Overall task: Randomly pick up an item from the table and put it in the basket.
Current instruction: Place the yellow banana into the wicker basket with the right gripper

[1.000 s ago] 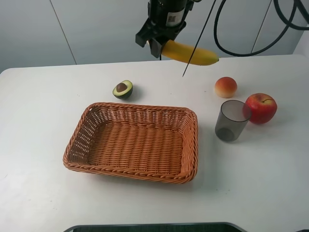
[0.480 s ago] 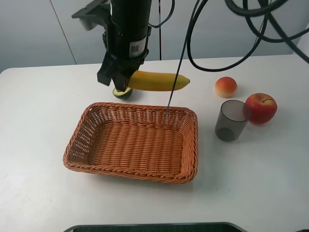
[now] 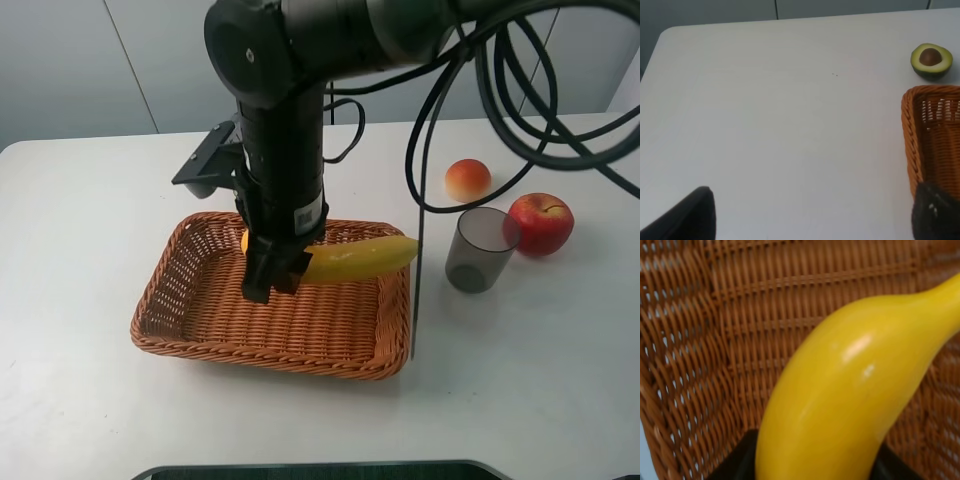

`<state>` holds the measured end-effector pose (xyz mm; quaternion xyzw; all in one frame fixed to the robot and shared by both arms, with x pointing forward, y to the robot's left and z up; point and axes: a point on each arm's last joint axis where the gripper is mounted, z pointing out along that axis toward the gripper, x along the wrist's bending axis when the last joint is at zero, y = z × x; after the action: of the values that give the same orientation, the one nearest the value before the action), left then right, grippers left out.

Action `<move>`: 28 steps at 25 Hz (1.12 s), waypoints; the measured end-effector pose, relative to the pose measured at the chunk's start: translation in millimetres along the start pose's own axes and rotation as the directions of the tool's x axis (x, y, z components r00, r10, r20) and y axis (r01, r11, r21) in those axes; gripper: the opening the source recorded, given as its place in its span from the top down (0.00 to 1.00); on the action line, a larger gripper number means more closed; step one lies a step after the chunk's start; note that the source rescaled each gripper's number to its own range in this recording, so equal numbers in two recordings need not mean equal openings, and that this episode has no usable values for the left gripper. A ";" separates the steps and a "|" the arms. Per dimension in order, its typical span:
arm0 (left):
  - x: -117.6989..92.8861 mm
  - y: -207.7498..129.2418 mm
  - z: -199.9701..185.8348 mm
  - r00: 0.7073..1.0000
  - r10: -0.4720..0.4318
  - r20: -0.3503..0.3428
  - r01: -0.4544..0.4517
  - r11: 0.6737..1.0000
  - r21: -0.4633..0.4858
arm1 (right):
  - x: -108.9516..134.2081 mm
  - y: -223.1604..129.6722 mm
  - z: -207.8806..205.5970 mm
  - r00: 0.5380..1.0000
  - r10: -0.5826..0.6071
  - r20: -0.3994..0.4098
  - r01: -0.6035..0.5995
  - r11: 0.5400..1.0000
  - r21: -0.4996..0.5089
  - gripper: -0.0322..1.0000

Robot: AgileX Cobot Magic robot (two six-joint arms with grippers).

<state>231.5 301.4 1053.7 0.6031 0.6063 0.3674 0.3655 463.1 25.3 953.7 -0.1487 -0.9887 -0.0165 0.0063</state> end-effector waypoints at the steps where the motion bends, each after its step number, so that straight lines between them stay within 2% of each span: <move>1: 0.0 0.0 0.0 1.000 0.000 0.000 0.000 1.000 0.000 | 2.3 0.4 4.1 1.000 -0.006 0.005 0.006 1.000 -0.015 0.93; 8: 0.0 0.0 0.0 1.000 0.000 0.000 0.000 1.000 0.000 | 7.9 5.1 19.7 0.998 -0.038 0.059 0.045 0.992 -0.119 0.93; 15: 0.0 0.0 0.0 1.000 0.000 0.000 0.000 1.000 0.000 | 7.3 6.7 19.9 0.995 -0.056 0.085 0.067 0.989 -0.133 0.93; 16: 0.0 0.0 0.0 1.000 0.000 0.000 0.000 1.000 0.000 | 7.3 6.7 19.9 0.995 -0.056 0.085 0.067 0.989 -0.133 0.90; 17: 0.0 0.0 0.0 1.000 0.000 0.000 0.000 1.000 0.000 | 8.3 7.0 19.9 0.995 -0.056 0.083 0.067 0.989 -0.133 0.80; 19: 0.0 0.0 0.0 1.000 0.000 0.000 0.000 1.000 0.000 | 9.0 7.4 19.9 0.995 -0.058 0.084 0.069 0.988 -0.135 0.48; 21: 0.0 0.0 0.0 1.000 0.000 0.000 0.000 1.000 0.000 | 9.8 7.6 19.9 0.995 -0.060 0.084 0.071 0.988 -0.135 0.20; 22: 0.0 0.0 0.0 1.000 0.000 0.000 0.000 1.000 0.000 | 9.8 7.6 19.9 0.995 -0.060 0.084 0.071 0.988 -0.135 0.09; 24: 0.0 0.0 0.0 1.000 0.000 0.000 0.000 1.000 0.000 | 9.7 7.6 19.9 0.995 -0.060 0.084 0.071 0.988 -0.135 0.02; 28: 0.0 0.0 0.0 1.000 0.000 0.000 0.000 1.000 0.000 | 10.0 7.4 13.5 0.994 -0.059 0.090 0.072 0.986 -0.152 0.00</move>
<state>231.5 301.4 1053.7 0.6031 0.6063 0.3674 0.3655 455.7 35.7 940.6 -0.1166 -0.9882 -0.0870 -0.0478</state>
